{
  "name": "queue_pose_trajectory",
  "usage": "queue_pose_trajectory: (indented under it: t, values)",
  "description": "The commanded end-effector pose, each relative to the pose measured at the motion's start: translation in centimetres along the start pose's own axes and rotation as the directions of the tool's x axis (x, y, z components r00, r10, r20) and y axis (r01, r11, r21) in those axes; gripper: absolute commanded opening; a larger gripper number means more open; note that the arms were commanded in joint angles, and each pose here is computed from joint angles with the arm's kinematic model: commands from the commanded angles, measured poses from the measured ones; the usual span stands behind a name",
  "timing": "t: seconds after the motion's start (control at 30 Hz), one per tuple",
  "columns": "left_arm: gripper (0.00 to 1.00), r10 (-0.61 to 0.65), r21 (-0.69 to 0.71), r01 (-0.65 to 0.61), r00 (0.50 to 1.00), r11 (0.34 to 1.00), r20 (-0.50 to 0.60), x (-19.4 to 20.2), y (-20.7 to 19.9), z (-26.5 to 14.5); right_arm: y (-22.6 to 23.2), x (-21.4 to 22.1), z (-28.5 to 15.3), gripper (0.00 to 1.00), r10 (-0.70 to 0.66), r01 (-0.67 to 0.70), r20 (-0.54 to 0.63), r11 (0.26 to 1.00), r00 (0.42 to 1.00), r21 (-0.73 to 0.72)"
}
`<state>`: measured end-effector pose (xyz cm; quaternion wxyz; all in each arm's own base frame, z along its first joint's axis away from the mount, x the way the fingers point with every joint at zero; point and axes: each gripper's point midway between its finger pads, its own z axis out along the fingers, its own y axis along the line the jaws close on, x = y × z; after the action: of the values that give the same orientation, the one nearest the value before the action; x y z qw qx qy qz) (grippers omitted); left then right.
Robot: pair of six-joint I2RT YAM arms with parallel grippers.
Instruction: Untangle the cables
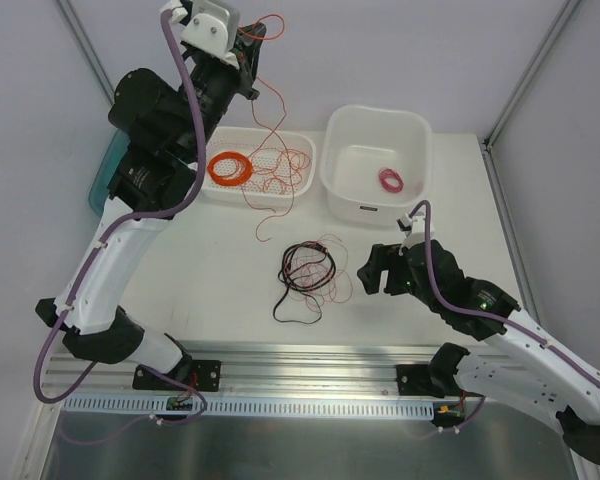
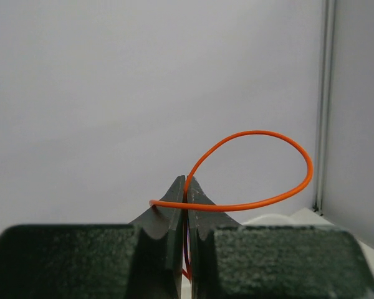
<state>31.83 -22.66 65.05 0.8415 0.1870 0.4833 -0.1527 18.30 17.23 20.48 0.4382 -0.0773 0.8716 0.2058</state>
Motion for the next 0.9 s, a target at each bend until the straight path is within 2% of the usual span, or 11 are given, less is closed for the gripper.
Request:
queue_pose_trajectory:
  t: [0.0,0.17,0.4,0.87]
  values:
    - [0.00,0.002,-0.052,-0.004,0.999,0.999,-0.040,2.0,1.6,0.0,0.8,-1.0,-0.2,0.83,0.018,-0.017,0.033,0.999,0.999,-0.036]
    - [0.00,-0.011,-0.085,-0.001,0.990,0.996,-0.143,7.7,3.4,1.2,0.4,-0.7,-0.3,0.83,0.017,-0.016,0.028,1.000,0.999,-0.024]
    - [0.00,-0.056,-0.112,0.032,0.973,0.993,-0.222,13.4,5.2,3.3,-0.5,-0.1,-0.3,0.85,-0.004,0.003,0.013,1.000,1.000,0.014]
    - [0.00,-0.126,-0.158,0.074,0.927,0.985,-0.353,24.3,8.8,6.4,-1.0,0.1,0.3,0.98,-0.063,0.064,-0.021,0.997,0.998,0.054]
